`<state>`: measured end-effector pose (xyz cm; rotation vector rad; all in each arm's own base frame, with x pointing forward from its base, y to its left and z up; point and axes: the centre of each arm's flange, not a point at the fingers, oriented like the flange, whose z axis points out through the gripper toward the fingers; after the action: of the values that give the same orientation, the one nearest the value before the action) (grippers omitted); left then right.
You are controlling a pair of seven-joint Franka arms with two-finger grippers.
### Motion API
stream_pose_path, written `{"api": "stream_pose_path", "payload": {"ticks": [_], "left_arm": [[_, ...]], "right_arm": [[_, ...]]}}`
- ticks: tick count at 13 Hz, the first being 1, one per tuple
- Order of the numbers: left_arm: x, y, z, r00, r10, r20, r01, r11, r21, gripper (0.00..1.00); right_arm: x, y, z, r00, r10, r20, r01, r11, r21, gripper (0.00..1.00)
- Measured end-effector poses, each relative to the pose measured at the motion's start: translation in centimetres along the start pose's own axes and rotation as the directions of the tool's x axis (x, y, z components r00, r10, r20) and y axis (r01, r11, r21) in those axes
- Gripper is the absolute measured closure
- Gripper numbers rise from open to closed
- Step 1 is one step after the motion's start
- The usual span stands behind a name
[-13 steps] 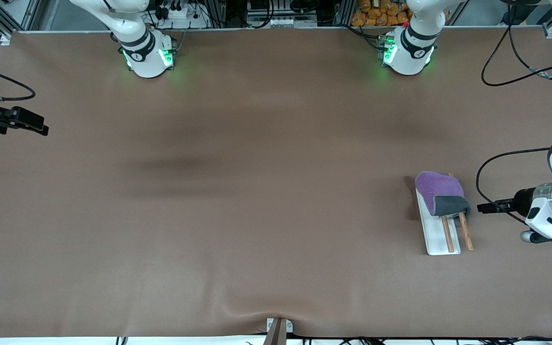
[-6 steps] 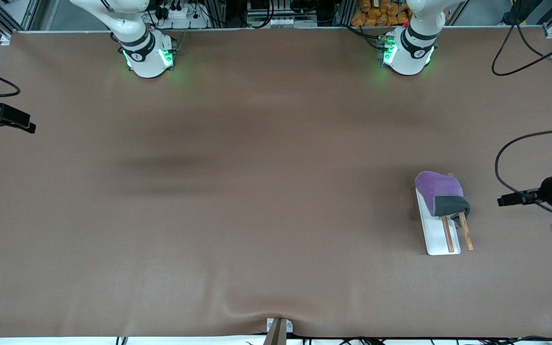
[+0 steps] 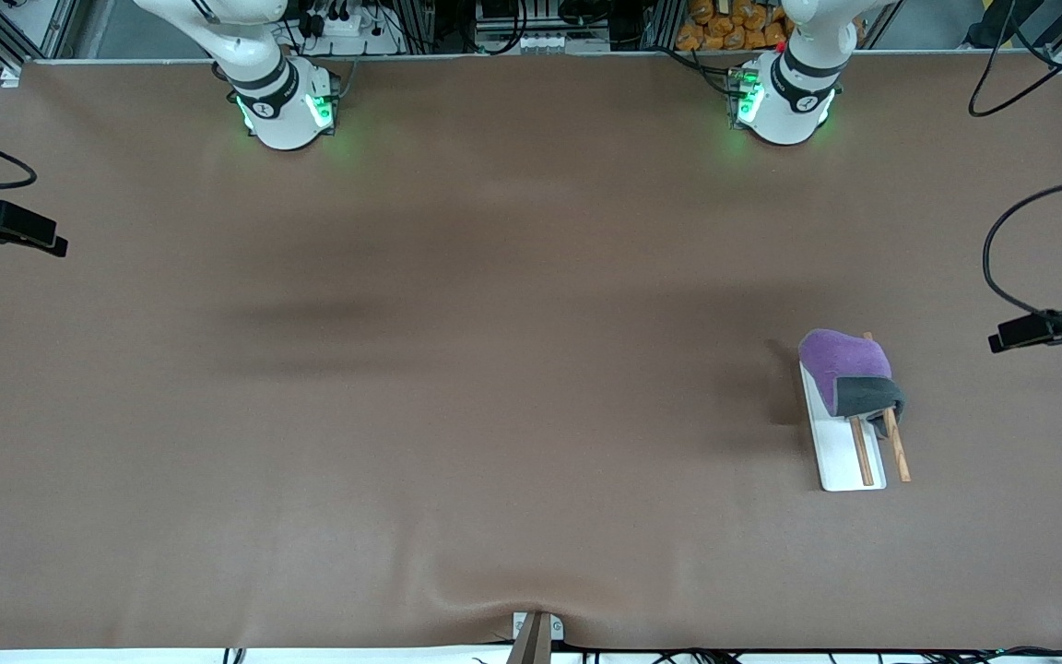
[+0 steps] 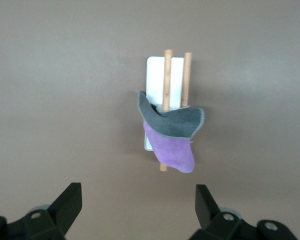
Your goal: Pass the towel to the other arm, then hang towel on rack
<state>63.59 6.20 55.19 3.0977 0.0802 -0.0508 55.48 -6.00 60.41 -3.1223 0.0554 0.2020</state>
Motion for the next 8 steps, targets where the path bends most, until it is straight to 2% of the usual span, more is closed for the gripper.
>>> {"api": "stream_pose_path", "payload": {"ticks": [1,5,8], "left_arm": [[-0.8,0.8,-1.7,1.000,0.010,-0.013,-0.010,1.000,0.006,0.00],[-4.5,2.7,-6.3,1.000,0.028,0.001,-0.028,0.999,0.029,0.00],[-6.1,7.3,-7.5,0.999,0.034,0.005,-0.034,0.998,0.045,0.00]], "right_arm": [[0.0,-0.2,0.0,1.000,-0.004,0.000,0.004,1.000,0.000,0.00],[0.3,-1.2,-0.2,0.999,-0.020,-0.026,0.020,1.000,0.013,0.00],[0.4,-1.3,-0.2,0.999,-0.018,-0.031,0.019,0.999,0.026,0.00]]}}
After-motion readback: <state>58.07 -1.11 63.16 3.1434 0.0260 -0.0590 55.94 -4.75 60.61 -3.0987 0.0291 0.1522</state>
